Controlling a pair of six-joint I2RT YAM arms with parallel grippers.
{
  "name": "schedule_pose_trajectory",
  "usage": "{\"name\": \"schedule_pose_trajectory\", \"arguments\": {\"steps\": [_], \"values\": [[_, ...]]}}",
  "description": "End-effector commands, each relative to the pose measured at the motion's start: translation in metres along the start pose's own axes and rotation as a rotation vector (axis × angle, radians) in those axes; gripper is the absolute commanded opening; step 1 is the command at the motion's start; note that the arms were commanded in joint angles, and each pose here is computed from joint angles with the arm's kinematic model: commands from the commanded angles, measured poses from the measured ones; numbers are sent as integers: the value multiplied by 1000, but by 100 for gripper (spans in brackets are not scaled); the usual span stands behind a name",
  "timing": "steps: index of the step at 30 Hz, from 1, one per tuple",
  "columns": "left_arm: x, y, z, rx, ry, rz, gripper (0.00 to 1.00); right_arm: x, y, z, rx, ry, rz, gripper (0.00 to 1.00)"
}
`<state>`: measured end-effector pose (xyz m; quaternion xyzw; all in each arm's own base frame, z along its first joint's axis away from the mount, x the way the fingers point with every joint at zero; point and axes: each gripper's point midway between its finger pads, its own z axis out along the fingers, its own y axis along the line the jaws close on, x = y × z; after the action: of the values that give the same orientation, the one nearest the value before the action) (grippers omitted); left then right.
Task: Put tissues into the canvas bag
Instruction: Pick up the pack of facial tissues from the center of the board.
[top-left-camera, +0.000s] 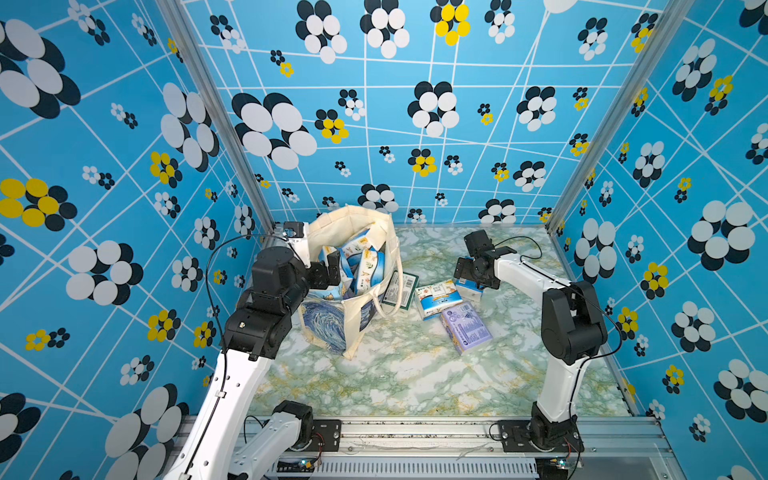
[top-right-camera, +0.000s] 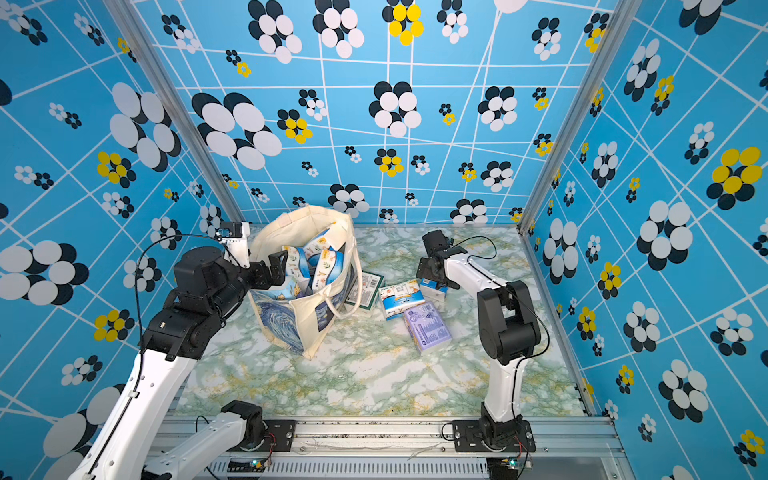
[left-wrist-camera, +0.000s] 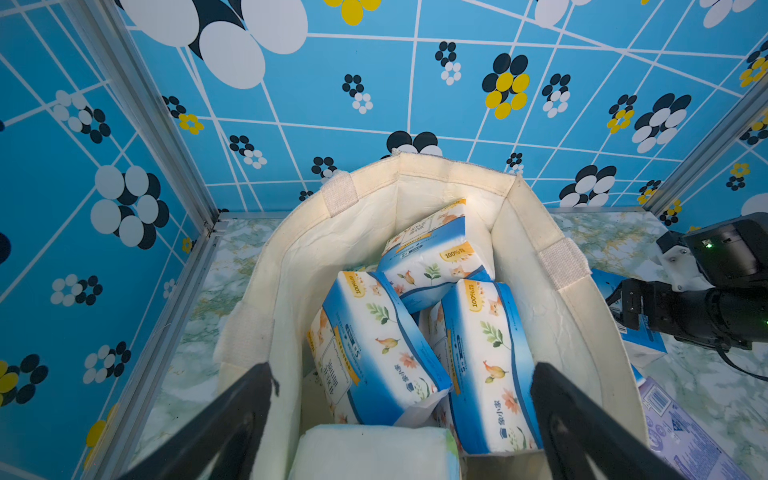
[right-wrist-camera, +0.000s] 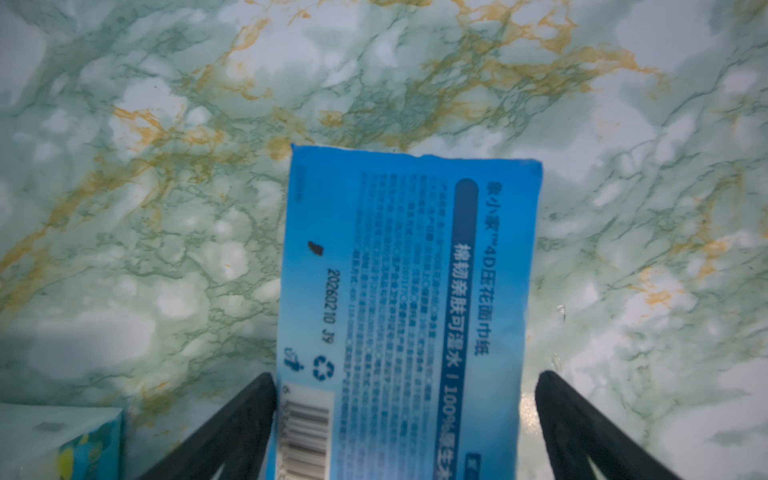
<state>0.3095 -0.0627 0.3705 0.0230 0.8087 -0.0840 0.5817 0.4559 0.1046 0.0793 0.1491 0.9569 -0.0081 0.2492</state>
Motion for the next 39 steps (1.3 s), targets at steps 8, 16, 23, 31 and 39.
{"name": "schedule_pose_trajectory", "arguments": {"steps": [8,16,23,31,39], "values": [[2,2,-3,-14,-3,18,100,3,3,25,-17,37,34,99],[13,10,3,-62,54,32,99,2,-7,26,-6,48,17,80],[21,25,1,-141,91,42,100,-15,-6,-17,-81,3,8,61],[21,52,-8,-268,87,-17,100,-60,66,-171,-383,-329,-193,60],[23,61,-12,-301,90,-62,100,-39,184,-335,-921,-625,-443,60]]}}
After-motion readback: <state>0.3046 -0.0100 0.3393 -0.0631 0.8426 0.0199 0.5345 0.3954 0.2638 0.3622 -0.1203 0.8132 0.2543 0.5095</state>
